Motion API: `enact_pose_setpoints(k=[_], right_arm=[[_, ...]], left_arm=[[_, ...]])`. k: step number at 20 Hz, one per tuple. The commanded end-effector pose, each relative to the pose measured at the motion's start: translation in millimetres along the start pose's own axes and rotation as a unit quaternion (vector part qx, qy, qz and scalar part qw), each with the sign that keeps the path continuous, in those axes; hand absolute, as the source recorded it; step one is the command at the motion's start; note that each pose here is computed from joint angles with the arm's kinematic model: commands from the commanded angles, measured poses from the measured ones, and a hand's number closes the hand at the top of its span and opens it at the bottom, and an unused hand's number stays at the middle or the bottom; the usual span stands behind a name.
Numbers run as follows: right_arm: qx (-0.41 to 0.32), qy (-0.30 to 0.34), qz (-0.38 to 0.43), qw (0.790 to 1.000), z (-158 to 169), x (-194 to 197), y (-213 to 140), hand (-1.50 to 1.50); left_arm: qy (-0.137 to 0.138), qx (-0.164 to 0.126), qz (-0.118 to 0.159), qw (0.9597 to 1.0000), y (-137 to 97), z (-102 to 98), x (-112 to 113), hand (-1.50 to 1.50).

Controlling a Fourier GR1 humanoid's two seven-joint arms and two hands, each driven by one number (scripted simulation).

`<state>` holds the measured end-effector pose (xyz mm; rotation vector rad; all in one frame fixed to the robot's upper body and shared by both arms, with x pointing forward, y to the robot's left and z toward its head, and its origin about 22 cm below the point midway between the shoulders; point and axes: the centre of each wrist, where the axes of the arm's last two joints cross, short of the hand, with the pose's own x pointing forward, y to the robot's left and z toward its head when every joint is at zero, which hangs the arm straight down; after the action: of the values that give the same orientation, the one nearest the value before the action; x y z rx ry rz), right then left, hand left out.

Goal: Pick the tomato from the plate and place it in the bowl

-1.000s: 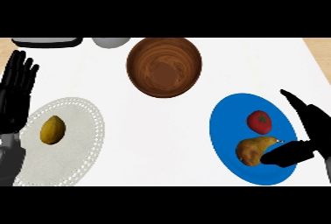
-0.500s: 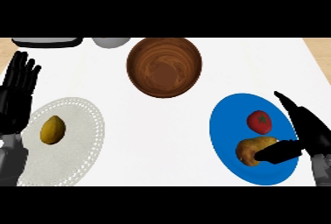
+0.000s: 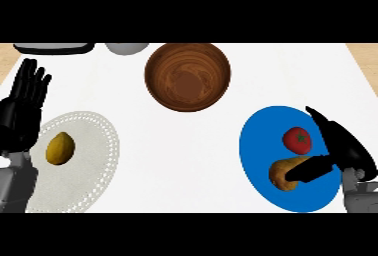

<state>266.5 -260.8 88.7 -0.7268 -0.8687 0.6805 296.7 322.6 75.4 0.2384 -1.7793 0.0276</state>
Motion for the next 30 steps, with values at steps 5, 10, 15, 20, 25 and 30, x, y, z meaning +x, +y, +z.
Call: enact_pose_setpoints(k=[5, 10, 15, 20, 25, 30], right_arm=[[0.008, 0.009, 0.002, 1.0, -16, -1, 12, -1.5], [0.017, 0.037, -0.002, 0.999, -19, -10, 27, -1.5], [0.024, 0.051, 0.01, 0.998, -26, -28, 33, -1.5], [-0.032, 0.004, 0.022, 0.999, -48, -44, 35, 1.5], [-0.047, -0.008, 0.028, 0.998, -32, -29, 30, 1.5], [-0.037, -0.086, 0.105, 0.99, -69, -29, -29, 1.5]], left_arm=[[0.003, -0.004, 0.001, 1.0, 15, -5, 9, 0.0], [-0.007, 0.008, -0.004, 0.9999, -8, -6, 0, 0.0], [-0.004, 0.003, -0.01, 0.9999, 5, 10, 7, 0.0], [0.001, -0.009, -0.007, 0.9999, 12, 1, 21, 0.0], [0.003, 0.002, -0.006, 1.0, 4, 9, 5, 0.0], [-0.011, -0.013, 0.001, 0.9999, -5, -7, 3, 0.0]])
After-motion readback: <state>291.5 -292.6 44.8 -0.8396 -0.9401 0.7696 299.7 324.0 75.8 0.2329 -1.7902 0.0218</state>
